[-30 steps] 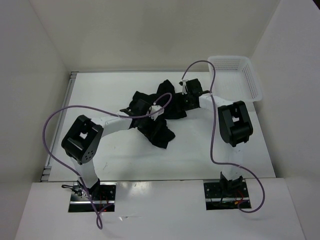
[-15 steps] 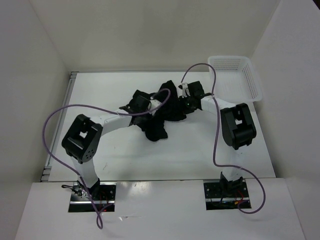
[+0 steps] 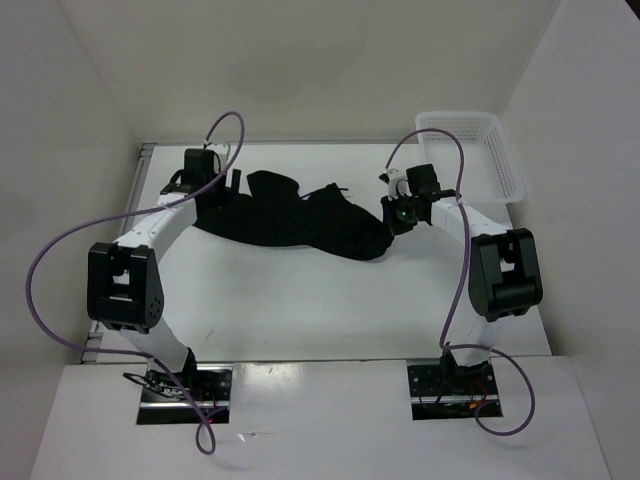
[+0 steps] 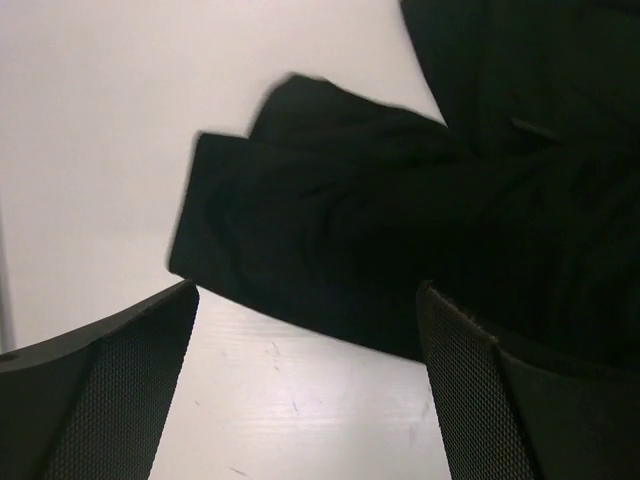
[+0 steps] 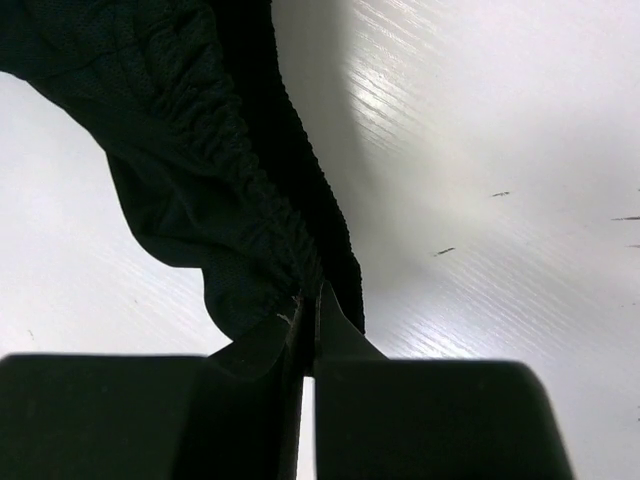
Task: Fold and stack the shorts
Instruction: Flatten the shorts out
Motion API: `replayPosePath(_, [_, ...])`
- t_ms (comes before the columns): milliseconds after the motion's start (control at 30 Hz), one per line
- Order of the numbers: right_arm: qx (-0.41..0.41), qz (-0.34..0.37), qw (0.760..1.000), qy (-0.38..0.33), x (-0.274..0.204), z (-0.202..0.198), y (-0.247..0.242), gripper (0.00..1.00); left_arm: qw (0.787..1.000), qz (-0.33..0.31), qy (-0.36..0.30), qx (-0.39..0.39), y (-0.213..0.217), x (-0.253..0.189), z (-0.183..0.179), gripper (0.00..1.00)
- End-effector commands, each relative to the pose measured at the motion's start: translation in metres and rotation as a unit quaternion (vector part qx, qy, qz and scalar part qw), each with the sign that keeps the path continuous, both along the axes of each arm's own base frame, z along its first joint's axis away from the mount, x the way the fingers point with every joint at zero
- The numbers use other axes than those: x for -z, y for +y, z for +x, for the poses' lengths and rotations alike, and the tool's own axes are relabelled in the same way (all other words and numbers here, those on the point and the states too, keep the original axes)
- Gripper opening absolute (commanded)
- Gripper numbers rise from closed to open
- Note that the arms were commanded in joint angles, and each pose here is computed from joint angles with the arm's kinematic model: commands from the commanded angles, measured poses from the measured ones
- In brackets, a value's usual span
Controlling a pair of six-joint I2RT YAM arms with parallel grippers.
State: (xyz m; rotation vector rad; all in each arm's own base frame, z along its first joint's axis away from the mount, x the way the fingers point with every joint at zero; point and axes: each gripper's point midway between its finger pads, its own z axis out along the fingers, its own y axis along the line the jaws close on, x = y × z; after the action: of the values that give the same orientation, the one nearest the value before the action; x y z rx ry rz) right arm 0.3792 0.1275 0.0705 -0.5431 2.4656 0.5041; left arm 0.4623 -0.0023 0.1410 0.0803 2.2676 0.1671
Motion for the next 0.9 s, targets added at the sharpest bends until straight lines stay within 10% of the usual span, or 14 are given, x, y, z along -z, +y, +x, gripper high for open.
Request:
replayPosePath(0, [-0.009, -0.004, 1.000, -0.020, -0.013, 0.003, 0.001, 0.03, 0.999, -0.002, 0.034, 0.014, -0.006, 0.013, -0.028, 0.96])
replayPosePath(133, [-0.014, -0.012, 1.000, -0.025, -0.012, 0.004, -0.001, 0.10, 0.996, -0.014, 0.077, 0.041, -0.022, 0.036, -0.054, 0.96])
replayPosePath(167, [-0.032, -0.024, 0.999, -0.025, -0.010, 0.000, -0.003, 0.21, 0.996, -0.008, 0.087, 0.035, -0.018, 0.043, -0.059, 0.96])
replayPosePath(200, [-0.045, -0.038, 0.998, -0.028, -0.008, -0.001, -0.007, 0.58, 0.995, 0.000, 0.093, 0.035, -0.020, 0.051, -0.062, 0.96])
replayPosePath(267, [-0.058, -0.060, 0.995, -0.057, -0.021, 0.012, -0.011, 0.81, 0.996, 0.013, 0.087, 0.021, -0.013, 0.052, -0.060, 0.96])
replayPosePath(467, [-0.061, 0.060, 0.985, -0.152, -0.119, 0.077, 0.055, 0.89, 0.997, 0.014, 0.077, 0.005, -0.003, 0.057, -0.042, 0.96])
replayPosePath(733, [0.009, 0.129, 0.989, -0.072, -0.052, 0.133, 0.135, 0.67, 0.997, -0.029, 0.071, -0.020, 0.033, 0.043, -0.013, 0.96])
replayPosePath(867, [0.075, 0.126, 0.986, -0.077, -0.037, 0.166, 0.133, 0.82, 0.995, -0.034, 0.087, -0.034, 0.046, 0.051, -0.017, 1.00])
